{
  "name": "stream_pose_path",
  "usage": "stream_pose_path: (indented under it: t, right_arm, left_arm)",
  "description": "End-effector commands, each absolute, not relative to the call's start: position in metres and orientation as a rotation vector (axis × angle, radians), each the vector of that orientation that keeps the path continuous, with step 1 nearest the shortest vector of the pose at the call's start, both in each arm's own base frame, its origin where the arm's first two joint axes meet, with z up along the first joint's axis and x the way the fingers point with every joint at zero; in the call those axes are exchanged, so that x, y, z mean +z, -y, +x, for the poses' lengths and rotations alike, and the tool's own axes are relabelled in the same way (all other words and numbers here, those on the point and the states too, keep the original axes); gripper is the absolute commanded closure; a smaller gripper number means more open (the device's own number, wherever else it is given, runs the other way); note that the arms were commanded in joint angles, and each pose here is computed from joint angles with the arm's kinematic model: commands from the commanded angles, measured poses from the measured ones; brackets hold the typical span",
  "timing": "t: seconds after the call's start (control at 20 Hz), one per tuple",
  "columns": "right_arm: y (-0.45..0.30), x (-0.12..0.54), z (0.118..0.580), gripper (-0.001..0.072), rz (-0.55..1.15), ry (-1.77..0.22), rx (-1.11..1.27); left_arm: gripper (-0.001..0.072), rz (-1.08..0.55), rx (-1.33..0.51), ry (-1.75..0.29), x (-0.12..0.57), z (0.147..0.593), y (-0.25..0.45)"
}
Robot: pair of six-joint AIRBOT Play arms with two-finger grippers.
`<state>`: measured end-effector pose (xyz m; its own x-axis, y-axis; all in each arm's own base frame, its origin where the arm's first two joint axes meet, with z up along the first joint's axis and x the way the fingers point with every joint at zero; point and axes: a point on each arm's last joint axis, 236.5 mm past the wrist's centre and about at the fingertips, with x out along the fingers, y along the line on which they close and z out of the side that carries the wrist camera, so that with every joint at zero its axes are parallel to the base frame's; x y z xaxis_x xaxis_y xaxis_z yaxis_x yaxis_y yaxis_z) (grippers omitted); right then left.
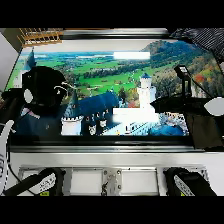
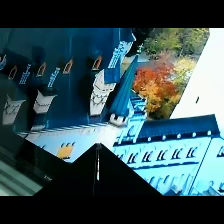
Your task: Fold the clothes and pants, and hang the long-sleeved shirts on hangers.
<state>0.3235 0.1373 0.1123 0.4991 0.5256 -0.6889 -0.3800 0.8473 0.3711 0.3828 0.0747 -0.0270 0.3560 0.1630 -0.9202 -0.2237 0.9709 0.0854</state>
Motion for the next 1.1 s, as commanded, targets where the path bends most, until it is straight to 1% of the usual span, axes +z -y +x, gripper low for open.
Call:
stream_pose_path:
  t: [0.0,0.15,0.3,0.35,0.4,0.45,0.5,0.6,0.7,0.75,0.8,0.85,0.9,1.05]
  right_arm:
    - [-0.137,0.112,0.324,0.0673,0.18,-0.894,0.552]
    - [-0.138,0.112,0.323,0.0673,0.179,-0.894,0.552]
    - [-0.138,0.112,0.323,0.0673,0.179,-0.894,0.552]
    - [-0.137,0.112,0.324,0.0673,0.18,-0.894,0.552]
    - [-0.138,0.112,0.323,0.0673,0.179,-0.894,0.552]
    - [-0.138,0.112,0.324,0.0673,0.18,-0.894,0.552]
    - [-0.138,0.112,0.323,0.0673,0.179,-0.895,0.552]
    - [-0.138,0.112,0.324,0.0673,0.18,-0.894,0.552]
    - [-0.138,0.112,0.324,0.0673,0.181,-0.894,0.552]
    - [-0.14,0.114,0.323,0.0673,0.195,-0.892,0.56]
    - [-0.148,0.12,0.322,0.0673,0.247,-0.887,0.578]
    - [-0.157,0.127,0.321,0.0673,0.299,-0.874,0.606]
    - [-0.16,0.138,0.328,0.0673,0.317,-0.821,0.619]
    - [-0.13,0.168,0.362,0.0675,0.328,-0.669,0.514]
  left_arm:
    - [0.002,-0.127,0.365,-1.273,-0.084,0.375,-0.122]
    - [0.002,-0.129,0.361,-1.32,-0.109,0.383,-0.123]
    - [0.0023,-0.114,0.345,-1.344,-0.114,0.396,-0.116]
    - [0.0145,-0.107,0.337,-1.346,-0.114,0.399,-0.112]
    - [0.0441,-0.099,0.328,-1.344,-0.112,0.401,-0.107]
    - [0.0694,-0.091,0.317,-1.34,-0.109,0.403,-0.102]
    - [0.0694,-0.085,0.307,-1.337,-0.105,0.404,-0.095]
    - [0.0694,-0.095,0.24,-1.282,-0.077,0.412,-0.061]
    - [0.0694,-0.09,0.128,-1.182,-0.034,0.422,-0.007]
    - [0.0694,-0.084,0.042,-1.121,-0.007,0.422,0.032]
    - [0.0694,-0.075,-0.061,-1.056,0.02,0.419,0.077]
    - [0.0694,-0.062,-0.168,-0.991,0.045,0.411,0.122]
    - [0.0694,-0.061,-0.274,-0.932,0.067,0.4,0.165]
    - [0.0694,-0.089,-0.574,-0.808,0.115,0.346,0.283]
